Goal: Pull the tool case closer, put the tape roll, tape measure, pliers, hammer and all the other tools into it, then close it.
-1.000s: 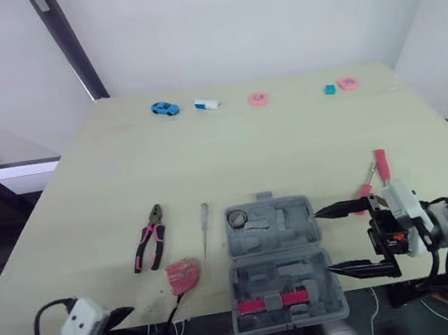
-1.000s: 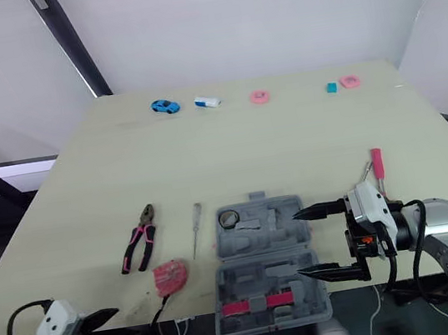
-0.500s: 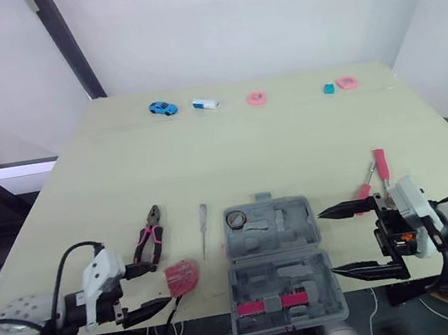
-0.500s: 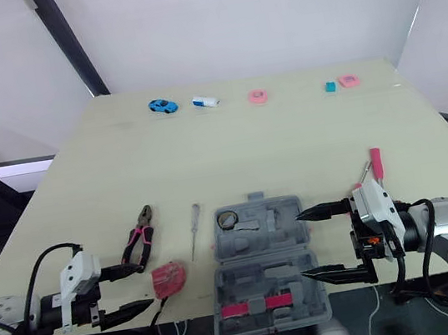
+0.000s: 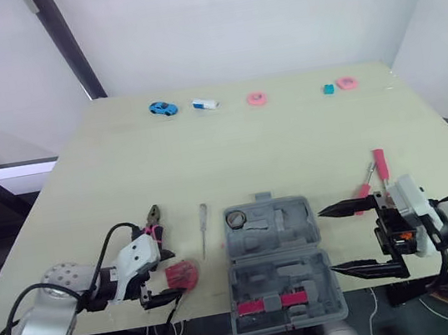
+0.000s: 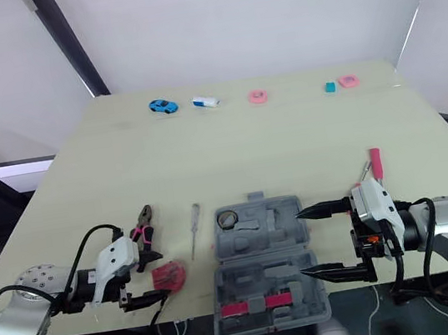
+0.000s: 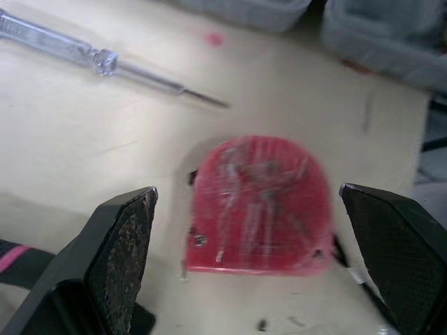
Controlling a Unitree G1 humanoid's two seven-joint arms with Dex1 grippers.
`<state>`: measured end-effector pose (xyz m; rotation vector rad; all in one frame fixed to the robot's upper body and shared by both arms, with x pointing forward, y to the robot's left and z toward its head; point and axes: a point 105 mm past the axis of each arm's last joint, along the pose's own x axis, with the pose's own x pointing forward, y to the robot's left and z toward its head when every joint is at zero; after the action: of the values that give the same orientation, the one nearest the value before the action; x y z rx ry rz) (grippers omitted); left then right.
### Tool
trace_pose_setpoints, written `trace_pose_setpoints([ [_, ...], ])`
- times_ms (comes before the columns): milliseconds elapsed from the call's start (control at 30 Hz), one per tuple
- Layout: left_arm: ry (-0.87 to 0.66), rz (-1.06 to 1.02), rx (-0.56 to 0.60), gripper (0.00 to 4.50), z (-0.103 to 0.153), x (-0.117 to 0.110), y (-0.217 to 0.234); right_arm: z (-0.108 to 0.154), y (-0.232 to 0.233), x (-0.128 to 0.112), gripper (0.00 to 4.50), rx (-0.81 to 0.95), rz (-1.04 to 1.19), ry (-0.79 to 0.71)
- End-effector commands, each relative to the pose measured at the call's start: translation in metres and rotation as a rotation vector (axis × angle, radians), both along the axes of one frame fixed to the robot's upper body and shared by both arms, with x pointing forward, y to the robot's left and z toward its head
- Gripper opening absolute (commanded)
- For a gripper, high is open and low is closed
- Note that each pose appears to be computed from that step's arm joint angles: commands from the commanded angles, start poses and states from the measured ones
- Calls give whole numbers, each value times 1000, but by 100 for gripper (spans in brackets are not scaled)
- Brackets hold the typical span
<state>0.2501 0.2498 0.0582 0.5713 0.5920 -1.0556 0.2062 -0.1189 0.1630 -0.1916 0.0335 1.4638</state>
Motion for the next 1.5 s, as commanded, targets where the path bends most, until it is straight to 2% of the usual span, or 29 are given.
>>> trace_pose_setpoints([
  [33,-9,-22,29,447,-6,-1,-5,12,3,-3,450,5,20,-48],
  [400,-2,-18,61,447,-18,-6,-6,17,5,-3,450,7,24,-49],
  [600,-23,-9,3,447,-10,-3,-11,17,6,-3,450,7,24,-45],
  [933,-57,0,-18,447,4,4,2,12,6,-5,450,10,15,-39],
  [1200,-43,-158,-25,447,20,8,-9,11,5,-3,450,13,10,-43],
  [1500,32,-299,27,447,15,19,-11,9,2,-5,450,10,-3,-48],
])
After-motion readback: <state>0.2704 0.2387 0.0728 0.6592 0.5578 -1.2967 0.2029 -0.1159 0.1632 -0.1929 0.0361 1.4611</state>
